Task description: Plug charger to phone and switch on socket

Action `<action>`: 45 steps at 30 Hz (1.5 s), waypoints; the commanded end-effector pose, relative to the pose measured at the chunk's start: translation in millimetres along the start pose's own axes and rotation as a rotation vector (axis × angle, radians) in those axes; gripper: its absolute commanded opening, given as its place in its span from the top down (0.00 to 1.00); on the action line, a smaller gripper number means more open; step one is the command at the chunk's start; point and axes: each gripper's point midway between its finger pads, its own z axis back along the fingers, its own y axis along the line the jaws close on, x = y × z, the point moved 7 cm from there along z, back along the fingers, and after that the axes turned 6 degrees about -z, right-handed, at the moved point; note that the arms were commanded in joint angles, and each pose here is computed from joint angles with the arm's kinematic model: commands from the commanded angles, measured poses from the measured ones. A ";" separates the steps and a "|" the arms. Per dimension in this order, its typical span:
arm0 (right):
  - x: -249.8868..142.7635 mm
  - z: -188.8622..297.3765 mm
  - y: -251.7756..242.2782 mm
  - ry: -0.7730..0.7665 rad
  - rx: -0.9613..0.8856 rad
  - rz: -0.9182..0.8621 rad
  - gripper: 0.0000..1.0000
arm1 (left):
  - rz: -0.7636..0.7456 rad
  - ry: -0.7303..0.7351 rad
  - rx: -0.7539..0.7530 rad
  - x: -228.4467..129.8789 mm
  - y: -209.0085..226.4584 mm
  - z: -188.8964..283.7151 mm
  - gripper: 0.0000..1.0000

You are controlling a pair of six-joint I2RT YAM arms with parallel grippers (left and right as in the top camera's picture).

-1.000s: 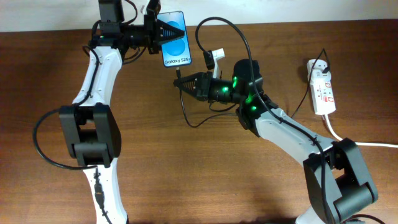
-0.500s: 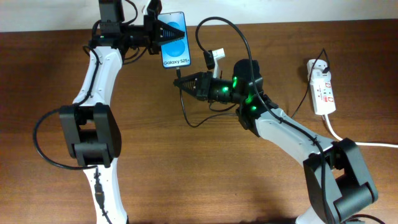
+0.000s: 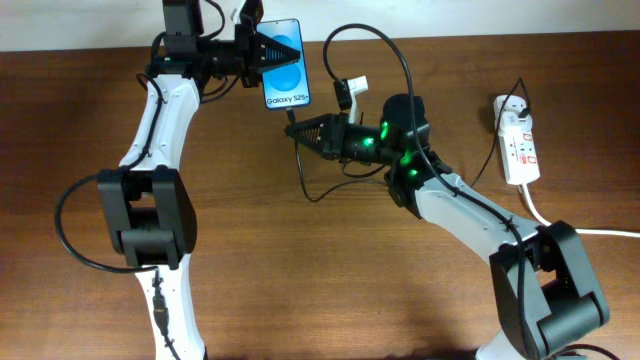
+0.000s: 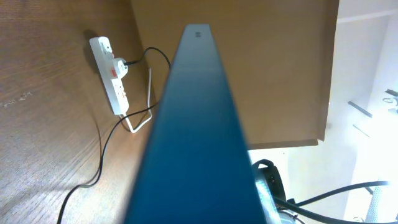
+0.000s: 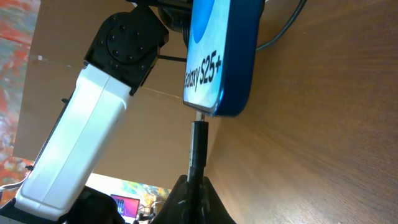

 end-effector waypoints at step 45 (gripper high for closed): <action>30.8 95.2 -64.9 0.081 -0.567 0.099 0.21 | -0.111 -0.116 0.326 -7.0 31.9 10.5 1.00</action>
